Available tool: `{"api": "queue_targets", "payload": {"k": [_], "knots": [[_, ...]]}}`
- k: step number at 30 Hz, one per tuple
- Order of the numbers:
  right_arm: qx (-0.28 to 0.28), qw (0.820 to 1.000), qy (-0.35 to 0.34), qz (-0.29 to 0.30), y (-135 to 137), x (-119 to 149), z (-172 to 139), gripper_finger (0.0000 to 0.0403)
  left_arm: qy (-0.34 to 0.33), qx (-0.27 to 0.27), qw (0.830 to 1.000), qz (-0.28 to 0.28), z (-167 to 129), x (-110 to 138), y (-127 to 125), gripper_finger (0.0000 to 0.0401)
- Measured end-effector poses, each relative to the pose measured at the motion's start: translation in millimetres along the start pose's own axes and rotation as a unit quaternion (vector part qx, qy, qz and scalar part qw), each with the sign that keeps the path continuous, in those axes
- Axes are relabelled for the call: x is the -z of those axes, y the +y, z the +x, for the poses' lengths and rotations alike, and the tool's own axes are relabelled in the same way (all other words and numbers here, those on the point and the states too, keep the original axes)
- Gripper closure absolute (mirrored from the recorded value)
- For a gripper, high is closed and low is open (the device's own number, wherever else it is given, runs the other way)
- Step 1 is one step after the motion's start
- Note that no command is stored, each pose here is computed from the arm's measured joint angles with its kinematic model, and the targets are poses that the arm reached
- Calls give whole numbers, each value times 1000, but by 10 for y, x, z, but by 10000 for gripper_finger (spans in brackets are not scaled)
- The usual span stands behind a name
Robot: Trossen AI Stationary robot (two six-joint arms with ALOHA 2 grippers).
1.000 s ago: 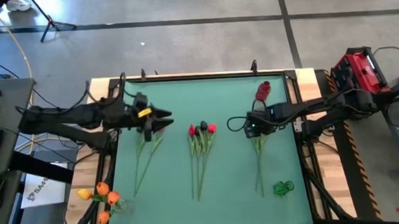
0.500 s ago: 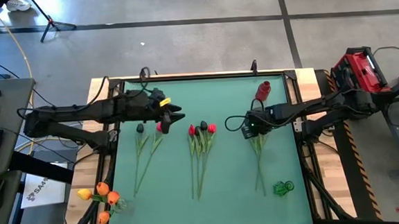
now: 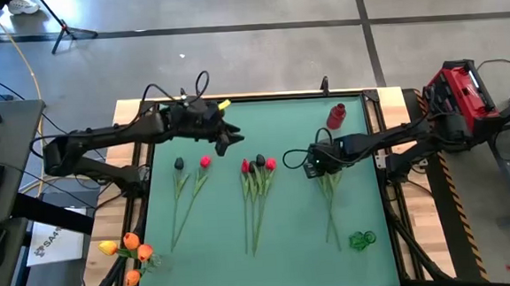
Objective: Sort flowers into vase by color
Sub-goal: Put the red tulip into the red vase
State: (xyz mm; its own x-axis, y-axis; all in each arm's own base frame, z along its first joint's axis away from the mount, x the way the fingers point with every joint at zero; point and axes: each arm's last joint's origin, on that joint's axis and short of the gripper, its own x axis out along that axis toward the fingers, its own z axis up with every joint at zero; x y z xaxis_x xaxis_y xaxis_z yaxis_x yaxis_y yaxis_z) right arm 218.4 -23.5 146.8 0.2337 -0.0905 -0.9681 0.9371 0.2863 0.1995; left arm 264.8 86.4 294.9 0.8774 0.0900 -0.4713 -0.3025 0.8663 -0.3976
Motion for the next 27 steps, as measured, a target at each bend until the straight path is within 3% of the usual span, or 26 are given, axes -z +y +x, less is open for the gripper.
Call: {"api": "queue_targets", "payload": {"k": [6, 9, 14, 18, 23, 27], "knots": [[-15, 999, -14, -38, 116, 14, -98, 265, 6, 22, 1000, 15, 92, -40, 182, 211], [10, 998, -17, -63, 187, -6, -256, 265, 6, 13, 1000, 24, 84, -51, 250, 211], [27, 994, -43, -94, 353, -19, -545, 265, -35, 0, 998, 45, -145, -167, 317, 211], [41, 994, -44, -91, 399, -42, -452, 265, -40, -3, 997, 70, -381, -180, 301, 211], [84, 993, -19, -77, 399, -53, -204, 265, -37, 4, 997, 73, -517, 34, 258, 211], [62, 995, 6, -72, 444, -15, -190, 265, -65, 2, 995, 73, -637, 98, 214, 211]]}}
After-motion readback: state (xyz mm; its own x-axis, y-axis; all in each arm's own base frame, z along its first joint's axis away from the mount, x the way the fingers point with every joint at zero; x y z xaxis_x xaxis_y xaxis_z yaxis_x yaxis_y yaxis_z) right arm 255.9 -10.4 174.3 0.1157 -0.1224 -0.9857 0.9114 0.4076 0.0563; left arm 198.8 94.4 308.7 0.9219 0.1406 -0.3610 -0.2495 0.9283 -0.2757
